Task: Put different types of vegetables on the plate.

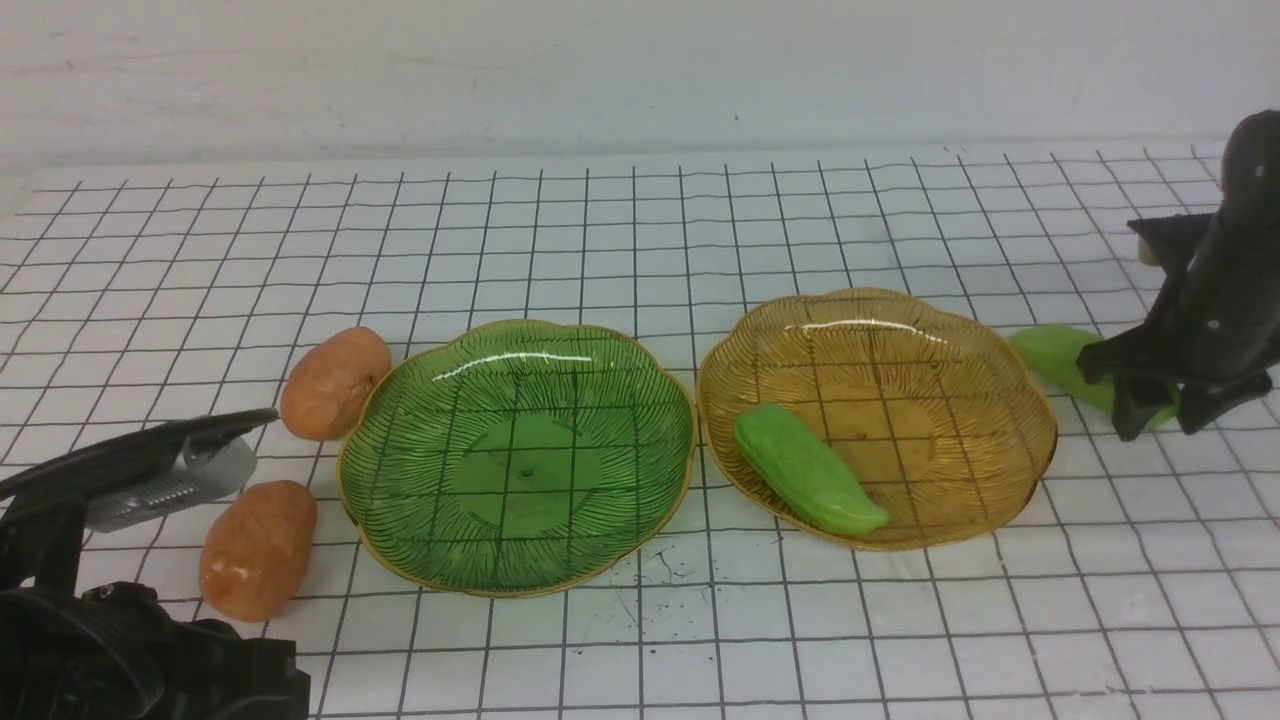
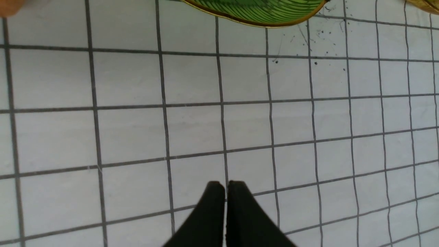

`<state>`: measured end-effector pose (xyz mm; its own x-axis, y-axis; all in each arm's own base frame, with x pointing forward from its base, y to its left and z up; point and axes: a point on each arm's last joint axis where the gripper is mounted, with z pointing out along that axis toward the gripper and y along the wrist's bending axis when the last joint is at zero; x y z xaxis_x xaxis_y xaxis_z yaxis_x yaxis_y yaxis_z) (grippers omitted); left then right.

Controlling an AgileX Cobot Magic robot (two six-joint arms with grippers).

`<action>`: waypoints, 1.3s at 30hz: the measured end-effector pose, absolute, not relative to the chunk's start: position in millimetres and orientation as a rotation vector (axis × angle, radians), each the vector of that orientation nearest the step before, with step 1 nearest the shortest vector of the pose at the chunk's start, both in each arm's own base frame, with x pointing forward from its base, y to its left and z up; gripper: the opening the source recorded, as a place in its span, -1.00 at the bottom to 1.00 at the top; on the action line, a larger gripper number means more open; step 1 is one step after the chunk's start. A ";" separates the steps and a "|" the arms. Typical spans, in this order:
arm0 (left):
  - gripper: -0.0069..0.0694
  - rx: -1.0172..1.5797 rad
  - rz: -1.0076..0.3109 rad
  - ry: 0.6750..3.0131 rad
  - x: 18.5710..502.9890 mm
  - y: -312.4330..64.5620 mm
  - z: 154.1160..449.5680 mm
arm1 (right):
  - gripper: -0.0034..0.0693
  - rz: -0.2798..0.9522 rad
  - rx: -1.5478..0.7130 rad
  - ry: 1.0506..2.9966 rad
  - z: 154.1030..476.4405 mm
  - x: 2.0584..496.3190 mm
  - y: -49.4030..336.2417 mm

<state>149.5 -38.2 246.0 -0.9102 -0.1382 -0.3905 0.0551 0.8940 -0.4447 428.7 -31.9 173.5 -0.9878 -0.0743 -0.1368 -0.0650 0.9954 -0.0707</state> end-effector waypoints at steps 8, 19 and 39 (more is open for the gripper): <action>-0.84 -0.060 -0.638 2.642 149.3 -38.2 246.0 | 0.04 -0.031 -0.032 2.892 254.0 415.3 -26.5; -0.83 -0.058 -0.634 2.642 149.3 -38.0 245.9 | 0.04 0.424 -0.073 2.865 269.6 393.9 51.3; 0.20 -0.131 -0.396 2.637 155.0 -22.5 241.6 | 0.79 0.214 -0.438 2.904 254.4 378.3 102.7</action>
